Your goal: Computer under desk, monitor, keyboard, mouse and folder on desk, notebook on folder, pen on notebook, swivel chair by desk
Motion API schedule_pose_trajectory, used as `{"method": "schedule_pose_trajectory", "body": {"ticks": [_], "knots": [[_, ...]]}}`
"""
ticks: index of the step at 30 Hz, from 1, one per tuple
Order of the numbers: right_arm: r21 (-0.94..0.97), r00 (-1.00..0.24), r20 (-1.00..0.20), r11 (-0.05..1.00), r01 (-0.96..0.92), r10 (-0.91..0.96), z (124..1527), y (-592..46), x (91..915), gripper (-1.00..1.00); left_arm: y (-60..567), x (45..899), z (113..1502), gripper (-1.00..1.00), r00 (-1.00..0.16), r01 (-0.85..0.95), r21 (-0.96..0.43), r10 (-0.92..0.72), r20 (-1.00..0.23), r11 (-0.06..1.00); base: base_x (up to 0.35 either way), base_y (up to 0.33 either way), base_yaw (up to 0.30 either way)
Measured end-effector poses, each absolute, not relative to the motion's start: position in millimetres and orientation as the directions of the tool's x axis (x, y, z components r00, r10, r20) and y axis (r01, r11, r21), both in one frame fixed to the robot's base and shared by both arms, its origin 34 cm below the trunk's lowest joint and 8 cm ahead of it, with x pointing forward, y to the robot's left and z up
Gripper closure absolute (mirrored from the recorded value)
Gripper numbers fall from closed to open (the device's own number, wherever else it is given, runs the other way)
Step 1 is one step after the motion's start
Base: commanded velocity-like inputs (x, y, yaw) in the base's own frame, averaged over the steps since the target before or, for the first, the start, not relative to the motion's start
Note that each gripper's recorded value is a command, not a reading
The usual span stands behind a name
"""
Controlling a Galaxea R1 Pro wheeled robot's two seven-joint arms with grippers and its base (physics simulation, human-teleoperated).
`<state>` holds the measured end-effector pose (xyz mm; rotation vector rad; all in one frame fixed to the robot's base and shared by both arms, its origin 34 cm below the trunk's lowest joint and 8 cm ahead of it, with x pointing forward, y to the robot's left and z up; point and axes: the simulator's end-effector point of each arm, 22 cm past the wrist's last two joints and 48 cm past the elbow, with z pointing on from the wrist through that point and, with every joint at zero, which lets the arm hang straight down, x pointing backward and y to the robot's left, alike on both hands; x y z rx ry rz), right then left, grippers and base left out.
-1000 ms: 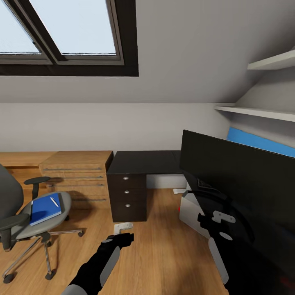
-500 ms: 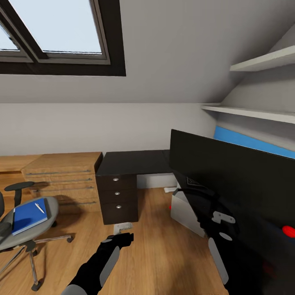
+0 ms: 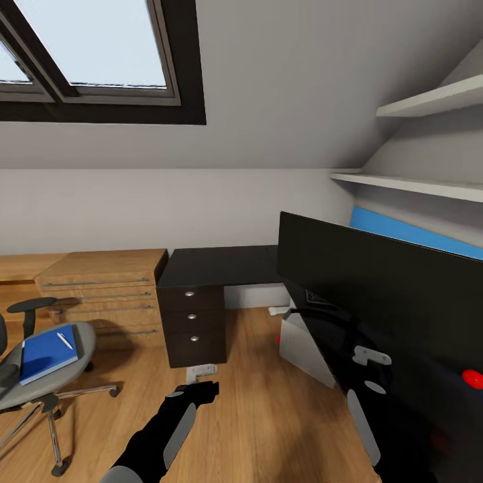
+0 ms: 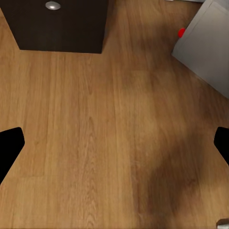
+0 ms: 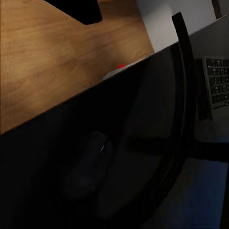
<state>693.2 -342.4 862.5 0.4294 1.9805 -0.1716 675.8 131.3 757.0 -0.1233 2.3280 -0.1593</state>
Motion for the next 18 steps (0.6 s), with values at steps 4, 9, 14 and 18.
{"method": "schedule_pose_trajectory", "body": {"ticks": [4,9,14,18], "knots": [[0.045,-0.393,-0.896,0.923,0.382,0.206,858,-357,691,-1.0,131,676,757,-1.0,-0.689,-0.04,-0.153,-0.138,-0.712,0.987,0.0,0.0,0.0],[0.011,-0.422,-0.886,0.919,0.395,0.192,841,-375,684,-1.0,131,675,756,-1.0,-0.691,-0.04,-0.151,-0.137,-0.71,0.988,0.0,0.0,0.0],[0.002,-0.416,-0.89,0.914,0.406,0.187,831,-383,682,-1.0,130,674,755,-1.0,-0.692,-0.04,-0.15,-0.135,-0.709,0.988,0.0,0.0,0.0],[-0.006,-0.429,-0.884,0.912,0.41,0.187,822,-385,679,-1.0,130,674,755,-1.0,-0.692,-0.039,-0.15,-0.135,-0.709,0.988,0.0,0.0,0.0]]}}
